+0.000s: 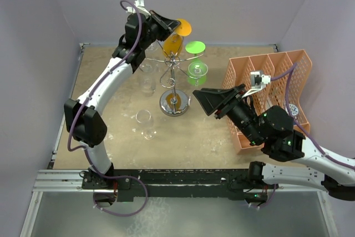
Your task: Place the wine glass upside down on the wine glass rack
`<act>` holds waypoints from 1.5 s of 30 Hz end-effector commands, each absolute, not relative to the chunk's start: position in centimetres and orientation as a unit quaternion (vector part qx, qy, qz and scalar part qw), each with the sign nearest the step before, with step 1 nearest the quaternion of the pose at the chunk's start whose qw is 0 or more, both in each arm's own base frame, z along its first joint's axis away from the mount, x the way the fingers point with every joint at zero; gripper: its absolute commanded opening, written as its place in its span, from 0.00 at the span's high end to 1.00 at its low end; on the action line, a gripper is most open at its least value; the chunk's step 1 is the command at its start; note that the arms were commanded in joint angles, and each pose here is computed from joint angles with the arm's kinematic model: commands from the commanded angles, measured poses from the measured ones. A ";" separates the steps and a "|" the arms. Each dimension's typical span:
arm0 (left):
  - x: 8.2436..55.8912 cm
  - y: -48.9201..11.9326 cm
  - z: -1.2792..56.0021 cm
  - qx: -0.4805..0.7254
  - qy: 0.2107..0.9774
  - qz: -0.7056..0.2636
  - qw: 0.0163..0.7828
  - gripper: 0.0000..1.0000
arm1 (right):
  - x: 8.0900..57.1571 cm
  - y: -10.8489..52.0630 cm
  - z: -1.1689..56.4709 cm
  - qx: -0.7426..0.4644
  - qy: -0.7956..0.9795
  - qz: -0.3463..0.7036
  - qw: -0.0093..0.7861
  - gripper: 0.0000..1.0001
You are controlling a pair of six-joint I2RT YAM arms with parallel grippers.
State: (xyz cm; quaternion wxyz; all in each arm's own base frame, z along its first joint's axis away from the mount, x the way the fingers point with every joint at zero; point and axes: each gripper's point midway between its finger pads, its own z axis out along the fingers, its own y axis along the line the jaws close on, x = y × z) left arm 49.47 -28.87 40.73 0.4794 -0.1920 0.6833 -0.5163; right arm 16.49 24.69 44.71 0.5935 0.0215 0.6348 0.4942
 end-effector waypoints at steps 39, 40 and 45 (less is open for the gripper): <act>47.1 -23.3 43.6 -0.190 0.704 -0.397 0.557 0.80 | 16.6 24.2 45.7 0.037 0.619 0.503 0.601 0.48; 47.0 -23.2 43.9 -0.190 0.703 -0.396 0.559 0.78 | 16.6 24.3 45.6 0.037 0.620 0.503 0.601 0.48; 46.7 -22.8 45.1 -0.185 0.698 -0.391 0.570 0.69 | 16.7 24.3 45.5 0.037 0.621 0.502 0.601 0.48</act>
